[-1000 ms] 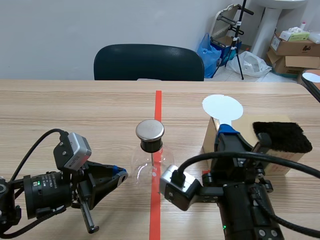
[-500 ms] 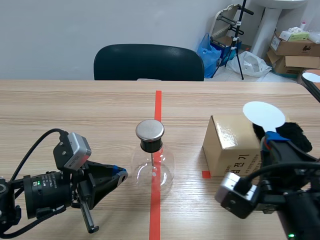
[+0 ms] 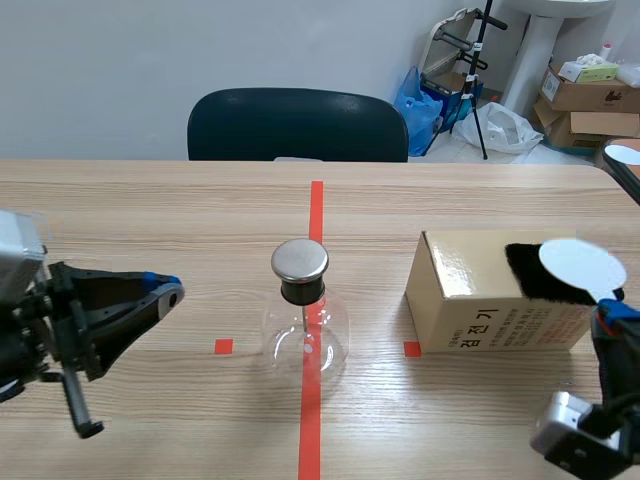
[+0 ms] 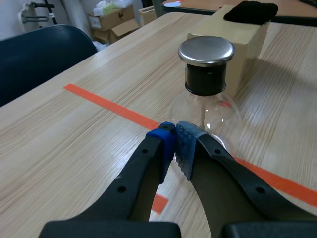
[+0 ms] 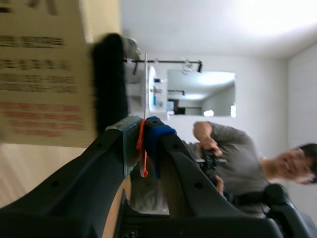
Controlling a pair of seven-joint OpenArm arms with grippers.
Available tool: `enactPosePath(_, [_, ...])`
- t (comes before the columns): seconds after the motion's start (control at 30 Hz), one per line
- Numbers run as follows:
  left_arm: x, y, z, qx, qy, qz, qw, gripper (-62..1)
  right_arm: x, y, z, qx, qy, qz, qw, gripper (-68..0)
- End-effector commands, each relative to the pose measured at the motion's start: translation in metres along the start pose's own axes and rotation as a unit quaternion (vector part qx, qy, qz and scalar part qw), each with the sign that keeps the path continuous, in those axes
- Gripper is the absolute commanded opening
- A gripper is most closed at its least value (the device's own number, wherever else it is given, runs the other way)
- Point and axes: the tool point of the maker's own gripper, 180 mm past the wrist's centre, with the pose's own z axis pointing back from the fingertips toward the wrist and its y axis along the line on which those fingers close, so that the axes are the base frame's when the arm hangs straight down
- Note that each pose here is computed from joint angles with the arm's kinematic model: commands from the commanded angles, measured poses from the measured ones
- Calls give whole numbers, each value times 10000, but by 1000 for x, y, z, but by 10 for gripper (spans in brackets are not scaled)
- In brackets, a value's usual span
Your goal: Do the electroscope experiment
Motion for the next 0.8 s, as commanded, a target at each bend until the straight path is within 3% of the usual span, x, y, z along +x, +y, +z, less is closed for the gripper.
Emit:
enactPosePath(0.0, [8,-10,6,-39,-134,156,9998,-577,-8,-17,-7,-414,70,190,9989,-664])
enactPosePath(0.1, [20,-30,19,-250,-136,297,9992,-577,-14,-12,-8,-366,105,206,9991,-665])
enactPosePath(0.27, [45,-52,27,-379,-100,117,9992,-577,-19,-1,-9,-241,120,166,9995,-665])
enactPosePath(0.47, [72,-70,28,-462,-121,-93,9988,-577,-11,9,-12,-143,9,68,9999,-665])
enactPosePath(0.63, [75,-78,27,-431,-30,-66,9990,-577,0,18,-14,66,-111,-110,9999,-665])
enactPosePath(0.77, [73,-77,26,-354,20,-3,9994,-577,-26,19,-12,82,637,-109,9979,-665])
